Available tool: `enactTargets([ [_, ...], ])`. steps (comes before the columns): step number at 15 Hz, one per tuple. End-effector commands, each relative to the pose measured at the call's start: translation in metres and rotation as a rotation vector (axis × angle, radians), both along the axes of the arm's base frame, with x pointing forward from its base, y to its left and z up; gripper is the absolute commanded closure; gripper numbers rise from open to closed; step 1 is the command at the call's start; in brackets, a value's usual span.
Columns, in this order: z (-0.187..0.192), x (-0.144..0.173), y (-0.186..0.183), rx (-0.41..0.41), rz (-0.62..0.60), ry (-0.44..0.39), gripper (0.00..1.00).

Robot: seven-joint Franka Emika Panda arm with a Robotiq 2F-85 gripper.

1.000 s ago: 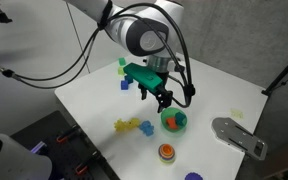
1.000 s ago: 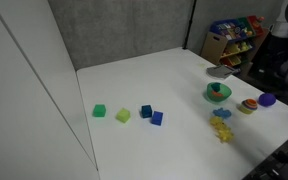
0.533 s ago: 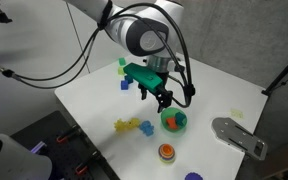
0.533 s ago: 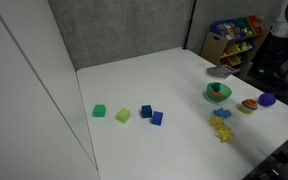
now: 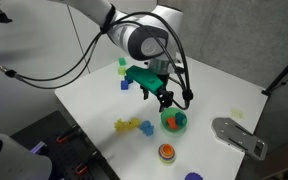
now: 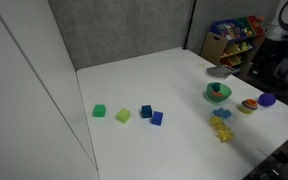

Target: Remove the green toy from the green bowl and place it on the table

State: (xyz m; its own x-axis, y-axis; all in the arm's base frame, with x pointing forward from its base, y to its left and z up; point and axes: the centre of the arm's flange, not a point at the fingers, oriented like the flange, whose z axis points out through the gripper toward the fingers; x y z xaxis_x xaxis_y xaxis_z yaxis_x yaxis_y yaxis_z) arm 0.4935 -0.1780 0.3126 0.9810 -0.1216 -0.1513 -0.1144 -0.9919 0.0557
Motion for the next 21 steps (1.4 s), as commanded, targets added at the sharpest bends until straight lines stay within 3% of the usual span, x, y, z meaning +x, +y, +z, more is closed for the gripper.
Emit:
enactTargets([
  [1, -0.010, 0.024, -0.003, 0.010, -0.005, -0.041, 0.00],
  [10, -0.047, 0.104, -0.005, -0.053, 0.016, -0.127, 0.00],
  [21, -0.162, 0.166, -0.025, -0.106, 0.037, -0.134, 0.00],
])
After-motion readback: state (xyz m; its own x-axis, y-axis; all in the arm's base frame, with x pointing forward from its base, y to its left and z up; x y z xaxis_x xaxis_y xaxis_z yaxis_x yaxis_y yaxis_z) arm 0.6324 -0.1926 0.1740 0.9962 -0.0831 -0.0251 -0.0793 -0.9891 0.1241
